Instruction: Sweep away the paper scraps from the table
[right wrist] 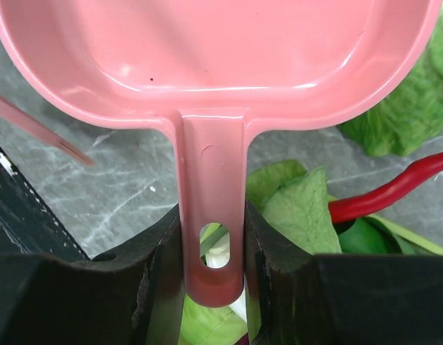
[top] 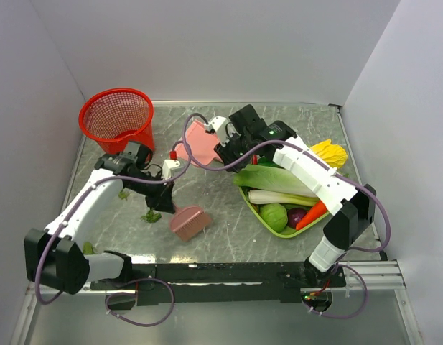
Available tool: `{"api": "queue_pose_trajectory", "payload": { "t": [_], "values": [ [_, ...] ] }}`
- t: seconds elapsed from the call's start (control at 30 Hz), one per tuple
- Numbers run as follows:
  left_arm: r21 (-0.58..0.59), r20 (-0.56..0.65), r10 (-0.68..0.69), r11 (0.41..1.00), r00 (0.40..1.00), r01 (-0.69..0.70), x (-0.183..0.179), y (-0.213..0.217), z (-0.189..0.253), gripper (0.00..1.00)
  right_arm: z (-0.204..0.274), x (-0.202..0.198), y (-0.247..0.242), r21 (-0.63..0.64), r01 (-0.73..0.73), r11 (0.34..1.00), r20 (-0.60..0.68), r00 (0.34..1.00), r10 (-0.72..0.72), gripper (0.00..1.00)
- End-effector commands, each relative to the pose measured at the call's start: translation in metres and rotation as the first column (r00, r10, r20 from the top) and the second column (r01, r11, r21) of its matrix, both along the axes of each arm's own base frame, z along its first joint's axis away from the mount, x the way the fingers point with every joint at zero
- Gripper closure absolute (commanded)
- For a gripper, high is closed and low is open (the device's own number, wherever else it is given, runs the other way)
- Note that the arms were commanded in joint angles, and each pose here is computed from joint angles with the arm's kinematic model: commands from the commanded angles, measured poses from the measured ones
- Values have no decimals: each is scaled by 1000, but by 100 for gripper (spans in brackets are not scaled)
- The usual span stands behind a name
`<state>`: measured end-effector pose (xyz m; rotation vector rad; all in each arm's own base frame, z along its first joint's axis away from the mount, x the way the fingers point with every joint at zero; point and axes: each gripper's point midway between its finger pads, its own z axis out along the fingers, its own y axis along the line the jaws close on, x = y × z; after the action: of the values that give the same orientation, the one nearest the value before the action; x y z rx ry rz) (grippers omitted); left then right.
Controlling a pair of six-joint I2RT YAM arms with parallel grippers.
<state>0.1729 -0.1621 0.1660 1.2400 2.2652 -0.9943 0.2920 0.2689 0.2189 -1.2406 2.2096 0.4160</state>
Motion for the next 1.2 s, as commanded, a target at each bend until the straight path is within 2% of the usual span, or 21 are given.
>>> {"api": "queue_pose_trajectory", "payload": {
  "t": [0.0,0.1,0.27,0.37,0.53,0.67,0.73,0.83,0.87,0.97,1.0,1.03,1.1,1.17],
  "values": [
    [-52,36,27,998,999,-25,21,-15,-1,99,20,8,9,52,2,999,43,999,-4,100],
    [49,45,120,991,992,-122,37,-3,-17,99,12,7,2,24,14,1000,46,999,-15,100],
    [200,172,226,945,959,-259,53,32,-26,99,-1,5,-13,-18,16,1000,61,998,-14,100],
    [242,246,253,919,936,-312,55,52,-21,99,-5,2,-17,-32,2,999,57,998,0,100],
    [212,339,299,900,892,-382,58,65,2,99,-17,-6,-21,-63,-36,997,18,999,38,100],
    [109,324,278,938,904,-328,42,51,35,99,-24,-12,-22,-77,-57,995,-6,998,57,100],
    [80,351,305,932,885,-353,44,51,54,99,-24,-14,-22,-80,-68,994,-3,998,68,100],
    [137,401,317,907,859,-399,43,68,71,99,-24,-17,-17,-98,-98,990,7,995,99,100],
    [212,423,313,878,850,-429,41,84,69,99,-24,-17,-16,-106,-102,989,14,994,104,100],
    [314,503,268,829,822,-463,39,112,82,99,-27,-23,-10,-142,-144,979,14,989,148,100],
    [381,541,269,766,797,-518,39,133,83,99,-29,-25,-9,-156,-157,975,15,987,162,100],
    [402,557,270,740,786,-539,38,141,85,99,-32,-27,-9,-175,-178,968,11,983,183,100],
    [470,596,285,635,751,-613,36,168,88,99,-42,-31,-9,-209,-207,956,-13,978,209,100],
    [501,585,317,583,747,-639,32,178,83,99,-51,-32,-8,-233,-236,943,-36,972,234,100]
  ]
}}
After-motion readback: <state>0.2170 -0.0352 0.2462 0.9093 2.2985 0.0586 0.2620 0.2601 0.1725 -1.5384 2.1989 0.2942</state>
